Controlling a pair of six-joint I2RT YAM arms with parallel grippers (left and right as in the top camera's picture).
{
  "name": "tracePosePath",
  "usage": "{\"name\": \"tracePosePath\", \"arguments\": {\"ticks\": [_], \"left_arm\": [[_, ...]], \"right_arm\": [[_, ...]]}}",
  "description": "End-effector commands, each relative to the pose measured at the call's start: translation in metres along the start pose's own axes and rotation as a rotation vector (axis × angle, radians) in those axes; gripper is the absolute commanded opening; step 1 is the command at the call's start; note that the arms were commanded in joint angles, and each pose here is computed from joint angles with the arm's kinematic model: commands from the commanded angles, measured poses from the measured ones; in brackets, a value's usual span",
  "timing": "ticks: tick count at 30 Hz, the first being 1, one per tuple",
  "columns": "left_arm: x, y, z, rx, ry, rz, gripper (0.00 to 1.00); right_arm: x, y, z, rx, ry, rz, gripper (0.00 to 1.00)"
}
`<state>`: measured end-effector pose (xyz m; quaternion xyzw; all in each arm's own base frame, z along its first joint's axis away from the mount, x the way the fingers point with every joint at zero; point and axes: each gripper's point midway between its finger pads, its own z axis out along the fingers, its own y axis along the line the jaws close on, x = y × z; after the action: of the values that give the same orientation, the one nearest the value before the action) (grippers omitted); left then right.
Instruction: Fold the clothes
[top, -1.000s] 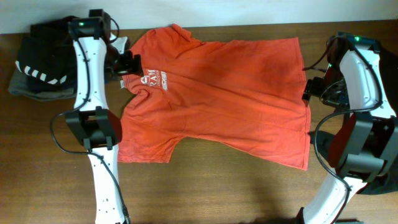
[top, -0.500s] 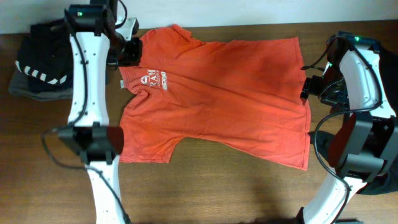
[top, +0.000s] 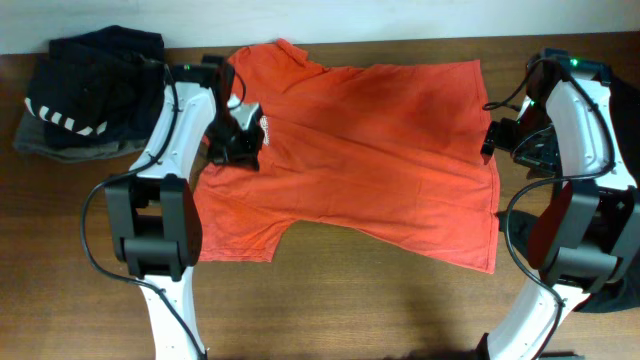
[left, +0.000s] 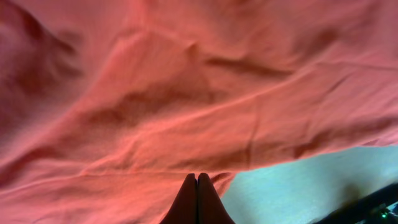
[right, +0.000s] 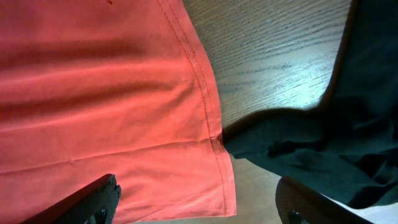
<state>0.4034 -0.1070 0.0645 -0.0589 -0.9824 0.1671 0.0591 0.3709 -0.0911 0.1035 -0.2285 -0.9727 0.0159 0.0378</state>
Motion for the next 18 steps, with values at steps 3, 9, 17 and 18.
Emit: {"name": "tracePosePath", "arguments": {"ticks": [3, 9, 17, 18], "left_arm": [[0.015, 0.017, 0.025, 0.038, 0.043, -0.059, 0.0], [0.003, 0.038, 0.055, 0.03, -0.034, -0.053, 0.0], [0.003, 0.061, 0.061, 0.025, -0.06, -0.1, 0.0], [0.006, 0.063, 0.061, 0.022, -0.046, -0.12, 0.0]], "right_arm": [[-0.004, 0.004, -0.014, -0.036, -0.046, 0.006, 0.85], [-0.007, 0.009, -0.015, -0.062, -0.056, 0.003, 0.85], [-0.006, 0.009, -0.015, -0.062, -0.055, -0.002, 0.85], [-0.006, 0.009, -0.015, -0.062, -0.055, -0.002, 0.85]]}}
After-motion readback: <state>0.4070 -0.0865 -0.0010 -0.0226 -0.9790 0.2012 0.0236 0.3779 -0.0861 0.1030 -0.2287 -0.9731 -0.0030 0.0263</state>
